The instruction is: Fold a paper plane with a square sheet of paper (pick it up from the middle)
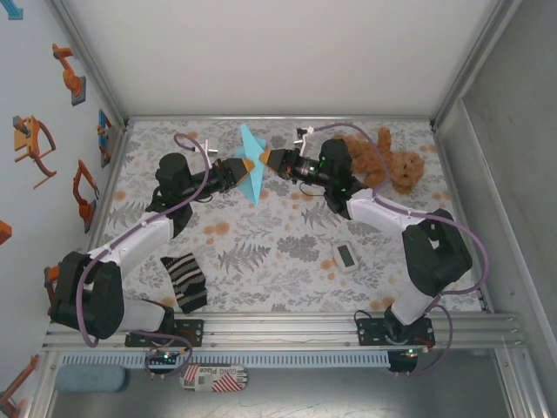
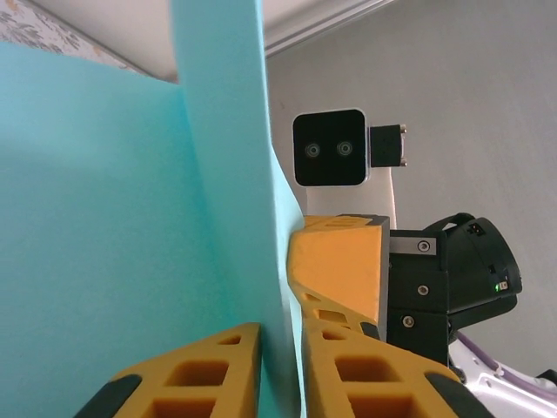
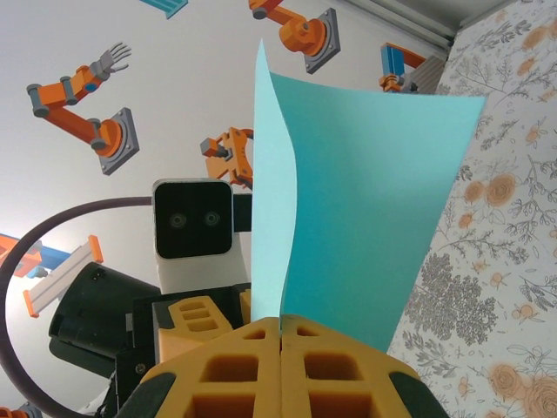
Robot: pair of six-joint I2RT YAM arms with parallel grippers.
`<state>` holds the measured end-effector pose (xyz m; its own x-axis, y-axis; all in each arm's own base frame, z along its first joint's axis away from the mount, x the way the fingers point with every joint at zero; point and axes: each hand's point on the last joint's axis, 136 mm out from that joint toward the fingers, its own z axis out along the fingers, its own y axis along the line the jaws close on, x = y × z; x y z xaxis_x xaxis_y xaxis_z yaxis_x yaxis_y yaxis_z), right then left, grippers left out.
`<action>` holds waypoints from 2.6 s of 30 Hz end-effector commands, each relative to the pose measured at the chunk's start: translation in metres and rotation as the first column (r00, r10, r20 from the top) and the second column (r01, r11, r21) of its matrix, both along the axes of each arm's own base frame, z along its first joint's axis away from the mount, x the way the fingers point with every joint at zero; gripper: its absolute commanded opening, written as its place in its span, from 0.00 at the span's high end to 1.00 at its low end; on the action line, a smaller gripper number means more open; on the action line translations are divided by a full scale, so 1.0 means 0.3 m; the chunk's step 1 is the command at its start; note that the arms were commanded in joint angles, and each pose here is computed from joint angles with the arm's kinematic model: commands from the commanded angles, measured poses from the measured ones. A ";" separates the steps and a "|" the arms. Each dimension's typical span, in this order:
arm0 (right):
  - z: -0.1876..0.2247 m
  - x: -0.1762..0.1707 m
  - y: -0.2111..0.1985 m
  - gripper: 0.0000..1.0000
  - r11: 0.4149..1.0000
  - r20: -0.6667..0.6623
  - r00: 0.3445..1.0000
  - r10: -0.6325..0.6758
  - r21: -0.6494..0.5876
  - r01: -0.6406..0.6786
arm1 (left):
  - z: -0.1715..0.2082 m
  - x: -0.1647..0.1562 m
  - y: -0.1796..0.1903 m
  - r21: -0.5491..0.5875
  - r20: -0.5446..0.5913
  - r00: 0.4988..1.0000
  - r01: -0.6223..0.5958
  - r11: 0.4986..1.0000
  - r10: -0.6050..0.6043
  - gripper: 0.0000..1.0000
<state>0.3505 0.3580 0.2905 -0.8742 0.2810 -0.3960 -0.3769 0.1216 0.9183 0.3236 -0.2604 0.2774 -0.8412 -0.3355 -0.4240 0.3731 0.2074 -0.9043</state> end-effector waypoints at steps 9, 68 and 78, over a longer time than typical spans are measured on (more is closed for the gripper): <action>0.082 -0.004 -0.085 0.69 0.997 0.084 0.994 -0.064 0.039 0.061 | -0.011 0.016 0.029 0.021 0.000 1.000 -0.018 1.000 0.018 0.93; -0.281 -0.026 -0.522 0.69 0.618 0.146 0.883 -0.447 -0.663 0.423 | -0.844 0.048 0.112 0.980 -0.068 0.986 0.095 -0.175 0.149 0.73; -0.307 -0.018 -0.497 0.70 0.647 0.107 0.888 -0.446 -0.647 0.403 | -0.663 -0.110 -0.114 0.892 -0.254 0.963 0.199 0.406 0.086 0.65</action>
